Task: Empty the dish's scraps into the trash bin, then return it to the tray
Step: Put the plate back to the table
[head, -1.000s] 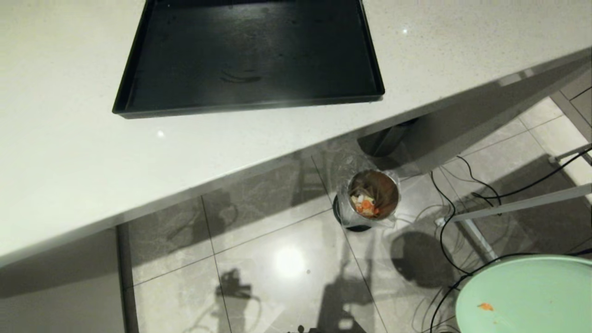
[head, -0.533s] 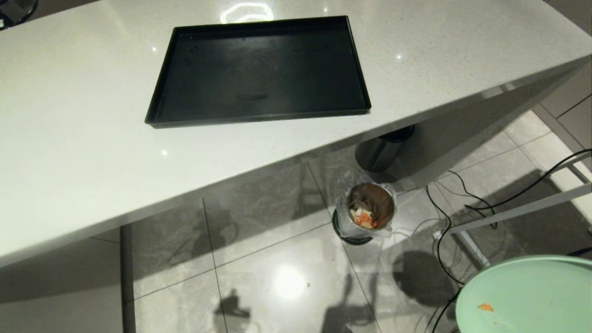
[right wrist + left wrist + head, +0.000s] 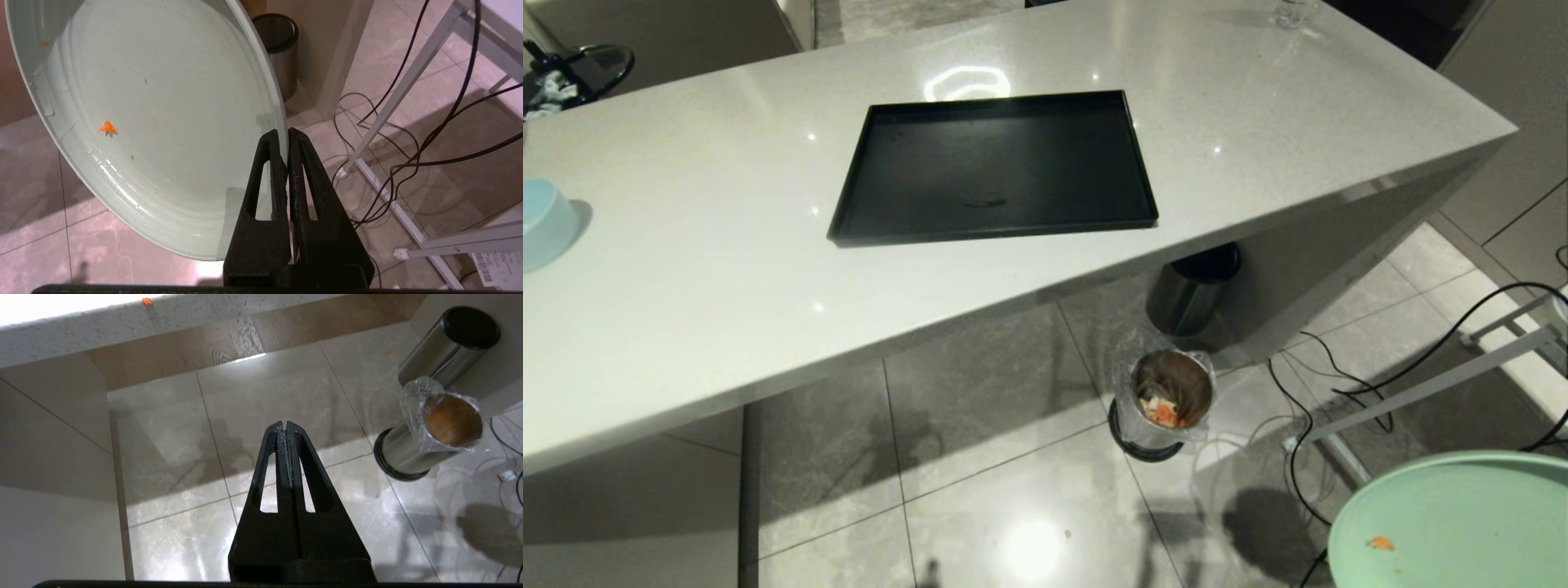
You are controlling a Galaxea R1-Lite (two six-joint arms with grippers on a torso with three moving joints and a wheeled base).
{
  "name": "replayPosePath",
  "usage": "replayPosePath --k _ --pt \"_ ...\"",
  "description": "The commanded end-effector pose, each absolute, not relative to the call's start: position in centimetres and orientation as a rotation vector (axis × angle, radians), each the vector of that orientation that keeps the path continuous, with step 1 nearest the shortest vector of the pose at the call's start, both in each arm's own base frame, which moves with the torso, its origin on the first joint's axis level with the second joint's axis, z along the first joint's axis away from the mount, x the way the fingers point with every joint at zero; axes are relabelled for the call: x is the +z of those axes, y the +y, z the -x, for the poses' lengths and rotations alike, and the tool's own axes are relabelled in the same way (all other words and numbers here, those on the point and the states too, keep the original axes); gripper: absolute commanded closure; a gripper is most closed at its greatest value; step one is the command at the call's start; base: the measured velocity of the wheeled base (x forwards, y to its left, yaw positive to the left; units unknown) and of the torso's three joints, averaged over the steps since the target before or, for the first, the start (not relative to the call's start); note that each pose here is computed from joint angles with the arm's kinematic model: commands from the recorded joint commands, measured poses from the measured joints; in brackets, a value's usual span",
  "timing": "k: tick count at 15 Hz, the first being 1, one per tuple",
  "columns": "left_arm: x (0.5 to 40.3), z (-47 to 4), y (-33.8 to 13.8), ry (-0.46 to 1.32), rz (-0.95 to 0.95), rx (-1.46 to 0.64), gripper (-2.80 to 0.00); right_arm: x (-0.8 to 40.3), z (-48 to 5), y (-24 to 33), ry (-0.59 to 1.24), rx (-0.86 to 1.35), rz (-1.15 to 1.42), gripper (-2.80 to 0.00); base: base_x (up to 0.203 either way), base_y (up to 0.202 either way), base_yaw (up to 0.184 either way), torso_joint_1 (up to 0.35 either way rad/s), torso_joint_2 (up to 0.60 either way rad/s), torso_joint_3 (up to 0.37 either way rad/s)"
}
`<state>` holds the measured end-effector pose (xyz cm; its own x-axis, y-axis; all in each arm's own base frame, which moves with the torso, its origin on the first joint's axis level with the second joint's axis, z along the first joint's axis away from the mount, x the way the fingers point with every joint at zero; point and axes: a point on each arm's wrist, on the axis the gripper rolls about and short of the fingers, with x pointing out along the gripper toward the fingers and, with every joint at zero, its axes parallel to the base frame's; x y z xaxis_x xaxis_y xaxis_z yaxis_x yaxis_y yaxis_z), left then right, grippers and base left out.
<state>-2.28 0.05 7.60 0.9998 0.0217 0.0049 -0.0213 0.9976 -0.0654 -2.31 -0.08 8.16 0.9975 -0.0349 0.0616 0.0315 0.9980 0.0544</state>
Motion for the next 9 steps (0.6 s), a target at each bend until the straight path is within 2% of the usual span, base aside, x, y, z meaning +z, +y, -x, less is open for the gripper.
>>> replayPosePath --k 1,9 --pt "7.61 2.27 0.05 -0.005 0.067 0.023 0.00 8.16 2.30 -0.08 -0.061 -0.034 -0.053 0.00 0.000 0.000 0.000 0.003 0.00 0.207" --pt "7.61 2.27 0.06 -0.005 0.068 0.021 0.00 8.16 2.30 -0.08 -0.061 -0.034 -0.053 0.00 0.000 0.000 0.000 0.002 0.00 0.203"
